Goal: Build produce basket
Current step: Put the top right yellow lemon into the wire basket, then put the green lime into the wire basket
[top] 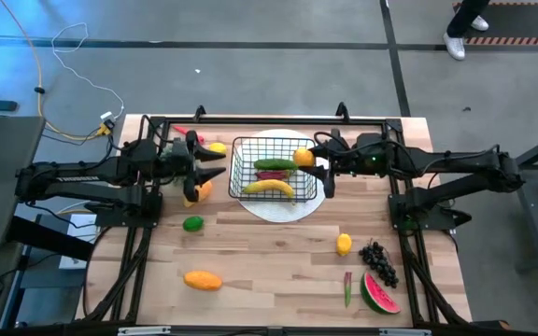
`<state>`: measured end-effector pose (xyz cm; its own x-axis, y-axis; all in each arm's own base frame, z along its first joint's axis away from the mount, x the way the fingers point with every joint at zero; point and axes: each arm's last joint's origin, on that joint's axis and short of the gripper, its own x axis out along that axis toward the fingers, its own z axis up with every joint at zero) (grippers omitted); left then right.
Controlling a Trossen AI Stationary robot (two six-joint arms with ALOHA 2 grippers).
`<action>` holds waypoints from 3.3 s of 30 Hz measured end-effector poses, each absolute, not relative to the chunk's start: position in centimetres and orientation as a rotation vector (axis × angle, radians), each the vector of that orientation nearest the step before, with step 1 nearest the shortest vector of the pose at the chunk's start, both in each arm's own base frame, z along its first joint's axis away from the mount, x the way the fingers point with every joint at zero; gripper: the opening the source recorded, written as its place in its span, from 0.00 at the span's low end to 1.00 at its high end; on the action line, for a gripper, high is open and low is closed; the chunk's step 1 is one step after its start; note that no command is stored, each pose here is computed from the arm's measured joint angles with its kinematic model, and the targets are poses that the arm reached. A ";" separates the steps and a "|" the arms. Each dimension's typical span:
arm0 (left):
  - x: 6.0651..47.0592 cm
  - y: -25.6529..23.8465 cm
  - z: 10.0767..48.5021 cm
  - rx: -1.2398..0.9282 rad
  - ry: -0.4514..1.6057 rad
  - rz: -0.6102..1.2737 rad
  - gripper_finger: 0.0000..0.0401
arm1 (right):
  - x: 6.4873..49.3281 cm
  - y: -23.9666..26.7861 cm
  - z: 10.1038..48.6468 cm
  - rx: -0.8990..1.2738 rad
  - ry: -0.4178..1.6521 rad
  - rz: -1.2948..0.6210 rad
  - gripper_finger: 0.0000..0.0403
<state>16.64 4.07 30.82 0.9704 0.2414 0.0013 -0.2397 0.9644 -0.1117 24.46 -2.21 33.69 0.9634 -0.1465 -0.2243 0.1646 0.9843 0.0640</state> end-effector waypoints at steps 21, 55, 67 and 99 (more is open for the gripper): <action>16.6 4.1 30.8 -0.126 -0.017 0.251 0.45 | 31.1 -4.2 34.3 -0.004 0.809 -0.191 0.42; 16.6 4.1 30.8 -0.128 -0.013 0.251 0.45 | 40.1 -11.5 18.7 0.181 1.686 -0.218 0.42; 16.6 4.1 30.7 -0.129 -0.002 0.253 0.45 | 40.1 -11.4 18.7 0.133 1.694 -0.162 0.42; 16.6 4.1 30.5 -0.131 0.019 0.257 0.45 | 37.2 -9.7 29.2 0.096 1.325 -0.160 0.67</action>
<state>16.61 4.11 30.46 0.9670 0.2523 -0.0356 -0.2548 0.9586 -0.1269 37.16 -9.73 29.24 0.2349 -0.0616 -0.9701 0.1711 0.9850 -0.0211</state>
